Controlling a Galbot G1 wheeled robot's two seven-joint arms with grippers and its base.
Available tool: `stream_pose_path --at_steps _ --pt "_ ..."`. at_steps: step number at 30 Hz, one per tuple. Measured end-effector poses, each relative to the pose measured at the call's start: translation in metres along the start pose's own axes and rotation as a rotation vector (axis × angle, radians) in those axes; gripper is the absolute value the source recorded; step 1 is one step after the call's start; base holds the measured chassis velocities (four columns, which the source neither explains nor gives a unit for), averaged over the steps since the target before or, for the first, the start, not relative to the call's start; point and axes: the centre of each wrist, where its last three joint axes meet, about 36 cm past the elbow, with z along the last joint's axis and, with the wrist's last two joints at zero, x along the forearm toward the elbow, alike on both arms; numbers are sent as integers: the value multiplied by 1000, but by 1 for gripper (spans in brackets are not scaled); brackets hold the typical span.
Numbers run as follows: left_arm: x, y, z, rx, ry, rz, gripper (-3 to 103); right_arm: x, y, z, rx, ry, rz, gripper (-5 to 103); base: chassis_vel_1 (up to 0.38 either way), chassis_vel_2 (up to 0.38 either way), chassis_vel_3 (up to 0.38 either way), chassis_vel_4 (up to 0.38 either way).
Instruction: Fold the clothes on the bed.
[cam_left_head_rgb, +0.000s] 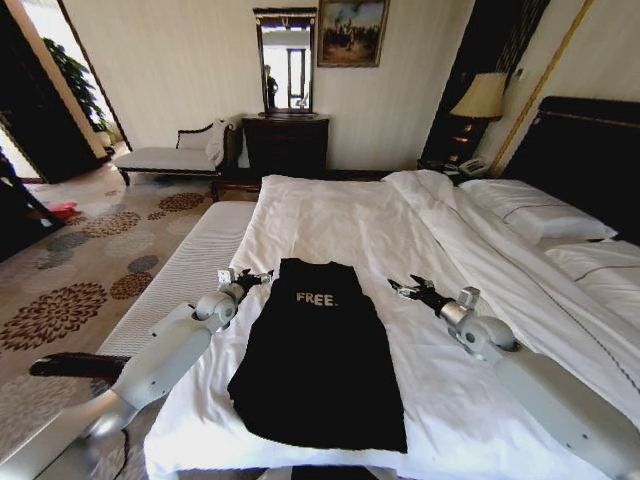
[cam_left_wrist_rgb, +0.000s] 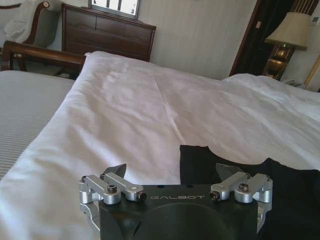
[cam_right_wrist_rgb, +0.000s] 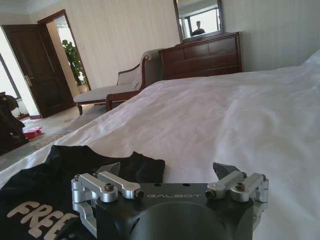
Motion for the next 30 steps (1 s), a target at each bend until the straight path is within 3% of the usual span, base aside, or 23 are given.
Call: stream_pose_path --at_steps 5,12,22,30 --pt "-21 6 8 68 -5 37 100 -55 13 -9 -49 5 -80 100 0 0 0 0" --pt "-51 8 13 129 -9 29 100 -100 23 10 -80 67 -98 100 0 0 0 0" --pt "-73 -6 15 140 2 78 100 -126 9 23 -51 147 -62 100 0 0 0 0" --pt "-92 -18 20 139 19 99 100 -142 4 17 -29 150 -52 100 0 0 0 0"
